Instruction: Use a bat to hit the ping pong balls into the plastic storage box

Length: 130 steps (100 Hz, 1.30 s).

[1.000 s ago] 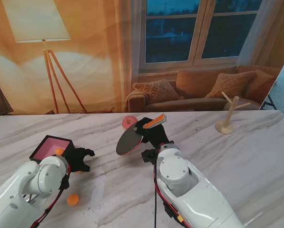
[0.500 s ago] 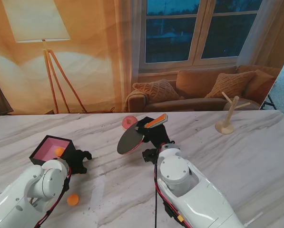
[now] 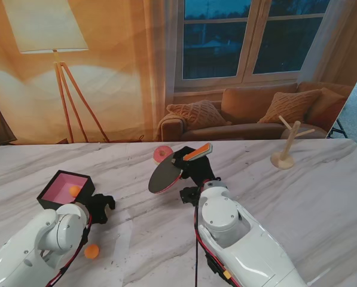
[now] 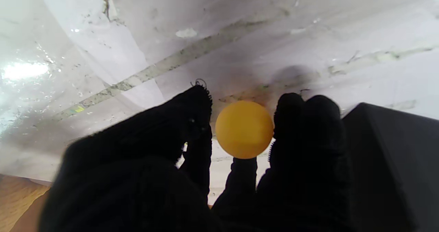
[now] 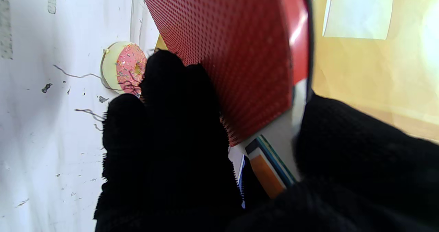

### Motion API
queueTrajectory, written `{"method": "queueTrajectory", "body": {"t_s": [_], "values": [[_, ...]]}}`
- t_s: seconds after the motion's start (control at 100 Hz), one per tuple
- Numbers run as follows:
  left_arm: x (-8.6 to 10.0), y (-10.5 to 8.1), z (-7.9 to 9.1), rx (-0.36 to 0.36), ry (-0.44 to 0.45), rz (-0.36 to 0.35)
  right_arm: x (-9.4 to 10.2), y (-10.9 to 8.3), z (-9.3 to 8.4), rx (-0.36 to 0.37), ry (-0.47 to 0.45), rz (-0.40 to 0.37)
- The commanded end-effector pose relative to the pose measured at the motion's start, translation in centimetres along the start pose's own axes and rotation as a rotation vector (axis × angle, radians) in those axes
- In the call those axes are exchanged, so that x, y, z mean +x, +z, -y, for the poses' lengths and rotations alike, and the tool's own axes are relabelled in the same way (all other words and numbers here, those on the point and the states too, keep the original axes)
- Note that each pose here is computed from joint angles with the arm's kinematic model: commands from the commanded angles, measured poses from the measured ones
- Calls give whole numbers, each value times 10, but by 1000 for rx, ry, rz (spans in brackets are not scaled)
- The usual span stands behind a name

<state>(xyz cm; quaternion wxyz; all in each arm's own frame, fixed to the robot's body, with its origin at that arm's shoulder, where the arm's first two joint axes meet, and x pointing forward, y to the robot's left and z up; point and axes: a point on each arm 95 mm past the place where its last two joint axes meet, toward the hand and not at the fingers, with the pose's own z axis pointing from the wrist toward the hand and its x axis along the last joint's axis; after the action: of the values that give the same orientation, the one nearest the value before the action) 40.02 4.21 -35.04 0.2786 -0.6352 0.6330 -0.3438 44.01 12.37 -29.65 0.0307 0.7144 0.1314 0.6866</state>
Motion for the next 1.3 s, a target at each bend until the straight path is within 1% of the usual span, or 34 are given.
{"method": "queueTrajectory", "body": {"t_s": [0.0, 0.15, 0.43, 0.64, 0.98, 1.14, 1.29], "values": [[1, 1, -1, -15, -2, 9, 4, 0, 2, 5, 10, -9], [4, 5, 2, 24, 5, 14, 4, 1, 2, 2, 12, -11], [7, 7, 3, 10, 39, 15, 5, 2, -3, -17, 14, -22], [8, 7, 2, 24, 43, 28, 6, 2, -6, -28, 17, -28], [7, 8, 1, 40, 44, 28, 6, 2, -7, -32, 18, -29], [7, 7, 1, 61, 30, 10, 3, 4, -5, -29, 16, -19], [8, 1, 10, 79, 36, -9, -1, 5, -2, -27, 18, 0]]}}
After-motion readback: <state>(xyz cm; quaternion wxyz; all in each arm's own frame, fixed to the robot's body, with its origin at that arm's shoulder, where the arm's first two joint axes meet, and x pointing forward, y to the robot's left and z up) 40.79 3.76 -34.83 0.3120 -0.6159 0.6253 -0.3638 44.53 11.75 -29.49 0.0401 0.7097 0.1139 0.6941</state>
